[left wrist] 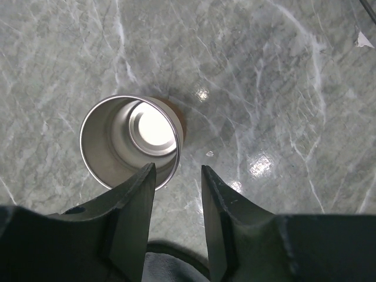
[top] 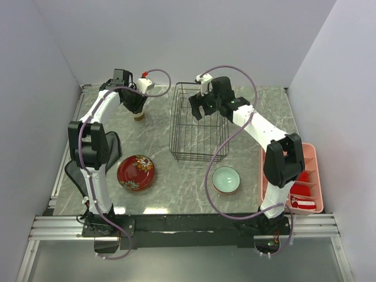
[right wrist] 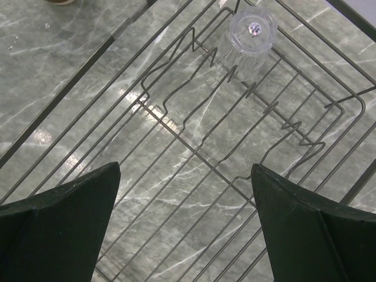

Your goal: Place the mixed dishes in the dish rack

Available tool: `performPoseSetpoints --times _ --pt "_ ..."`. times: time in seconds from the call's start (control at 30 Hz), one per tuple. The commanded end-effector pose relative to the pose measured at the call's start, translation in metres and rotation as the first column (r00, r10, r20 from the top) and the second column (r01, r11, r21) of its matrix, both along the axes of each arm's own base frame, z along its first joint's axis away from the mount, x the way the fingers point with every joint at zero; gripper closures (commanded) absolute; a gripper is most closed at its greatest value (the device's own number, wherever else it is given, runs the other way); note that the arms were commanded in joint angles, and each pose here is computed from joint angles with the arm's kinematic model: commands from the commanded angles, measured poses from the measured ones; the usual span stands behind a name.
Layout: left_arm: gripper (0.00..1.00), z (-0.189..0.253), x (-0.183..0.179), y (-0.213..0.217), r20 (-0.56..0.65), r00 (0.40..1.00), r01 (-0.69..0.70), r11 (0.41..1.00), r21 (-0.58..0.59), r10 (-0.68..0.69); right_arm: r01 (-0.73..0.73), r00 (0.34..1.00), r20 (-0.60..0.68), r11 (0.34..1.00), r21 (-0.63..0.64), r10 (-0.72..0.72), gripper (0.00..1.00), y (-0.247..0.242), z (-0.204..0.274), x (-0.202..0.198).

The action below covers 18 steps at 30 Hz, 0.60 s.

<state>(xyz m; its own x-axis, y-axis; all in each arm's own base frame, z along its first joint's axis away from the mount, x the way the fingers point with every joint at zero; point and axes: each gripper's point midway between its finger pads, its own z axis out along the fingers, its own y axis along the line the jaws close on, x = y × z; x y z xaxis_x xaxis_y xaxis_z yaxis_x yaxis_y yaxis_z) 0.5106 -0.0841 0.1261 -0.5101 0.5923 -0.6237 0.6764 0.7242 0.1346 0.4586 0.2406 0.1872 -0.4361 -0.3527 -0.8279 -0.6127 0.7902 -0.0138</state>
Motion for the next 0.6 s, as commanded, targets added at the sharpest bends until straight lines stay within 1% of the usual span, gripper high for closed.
performPoseSetpoints --times 0.0,0.17,0.27,0.37,0.43,0.47,0.57 --pt "0.58 -0.002 0.001 -0.004 0.011 0.999 0.035 0.999 -0.004 -0.035 0.001 0.996 0.093 0.998 0.057 -0.006 0.00 -0.001 0.047 0.001" --pt "0.61 -0.016 0.003 -0.004 -0.020 1.000 0.018 1.000 -0.006 -0.018 0.006 0.995 0.101 0.999 0.047 -0.011 0.00 -0.002 0.048 0.004" --pt "0.61 -0.021 0.008 -0.002 -0.017 1.000 0.006 1.000 0.003 -0.006 0.010 0.994 0.112 0.999 0.041 -0.015 0.00 -0.004 0.049 0.005" --pt "0.65 -0.021 0.014 -0.002 -0.001 1.000 -0.004 1.000 0.003 0.004 0.019 0.993 0.118 0.999 0.036 -0.023 0.00 -0.006 0.049 0.005" --pt "0.72 -0.025 0.014 -0.003 -0.017 1.000 -0.003 1.000 0.000 0.003 0.020 0.993 0.117 0.999 0.034 -0.024 0.00 -0.007 0.047 0.004" --pt "0.79 -0.022 0.015 -0.004 -0.014 1.000 -0.002 1.000 -0.004 0.002 0.020 0.993 0.114 0.999 0.034 -0.024 0.00 -0.007 0.046 0.003" --pt "0.88 -0.018 0.012 -0.006 -0.004 1.000 0.004 1.000 -0.018 -0.004 0.023 0.993 0.117 0.999 0.037 -0.027 0.00 -0.008 0.047 0.002"
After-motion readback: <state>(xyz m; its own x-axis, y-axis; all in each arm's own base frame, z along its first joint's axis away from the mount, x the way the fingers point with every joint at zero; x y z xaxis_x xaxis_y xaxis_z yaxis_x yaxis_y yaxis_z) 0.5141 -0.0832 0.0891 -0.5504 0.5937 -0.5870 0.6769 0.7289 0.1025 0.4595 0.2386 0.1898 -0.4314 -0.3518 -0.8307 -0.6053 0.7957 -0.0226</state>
